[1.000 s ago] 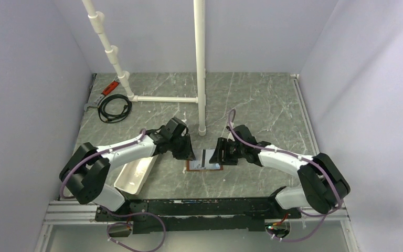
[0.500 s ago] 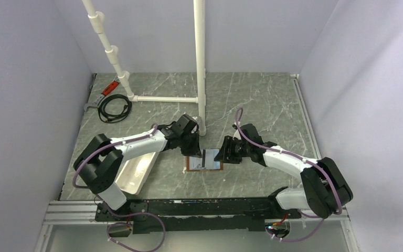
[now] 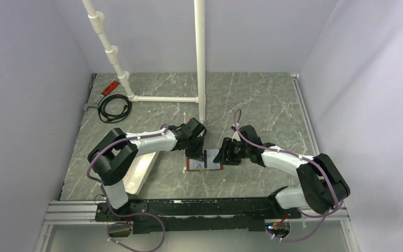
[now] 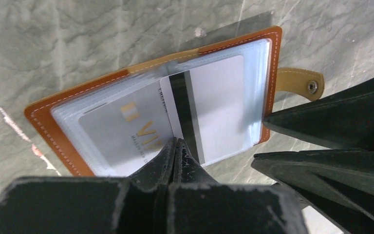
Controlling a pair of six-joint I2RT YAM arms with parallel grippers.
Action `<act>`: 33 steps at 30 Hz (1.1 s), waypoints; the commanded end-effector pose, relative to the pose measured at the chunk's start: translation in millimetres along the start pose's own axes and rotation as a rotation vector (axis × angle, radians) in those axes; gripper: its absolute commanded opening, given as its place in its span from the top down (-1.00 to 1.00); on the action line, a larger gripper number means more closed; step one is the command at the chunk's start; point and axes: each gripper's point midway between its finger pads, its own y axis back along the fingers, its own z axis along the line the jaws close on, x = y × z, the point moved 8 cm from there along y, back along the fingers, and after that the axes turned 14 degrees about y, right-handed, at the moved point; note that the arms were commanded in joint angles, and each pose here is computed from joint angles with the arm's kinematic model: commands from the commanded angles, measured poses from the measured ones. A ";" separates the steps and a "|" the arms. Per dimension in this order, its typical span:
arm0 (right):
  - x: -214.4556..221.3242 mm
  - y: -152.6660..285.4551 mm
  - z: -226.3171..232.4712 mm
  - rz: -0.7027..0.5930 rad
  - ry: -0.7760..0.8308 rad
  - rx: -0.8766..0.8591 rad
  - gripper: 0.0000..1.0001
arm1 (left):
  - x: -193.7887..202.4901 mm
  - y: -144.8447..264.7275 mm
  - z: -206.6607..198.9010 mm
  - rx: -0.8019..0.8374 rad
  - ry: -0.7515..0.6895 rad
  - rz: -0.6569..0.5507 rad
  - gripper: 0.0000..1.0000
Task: Put the credit cards into the card holder
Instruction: Turn over the card slot in the card holder.
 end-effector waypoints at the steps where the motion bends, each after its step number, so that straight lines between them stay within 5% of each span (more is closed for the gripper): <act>1: -7.1 -2.5 2.9 -0.037 0.018 -0.040 0.03 | -1.8 -11.1 -6.2 0.031 0.010 0.009 1.00; 33: -6.3 1.2 11.6 -0.031 0.034 -0.088 0.03 | 11.6 -21.4 9.5 0.043 0.055 0.056 1.00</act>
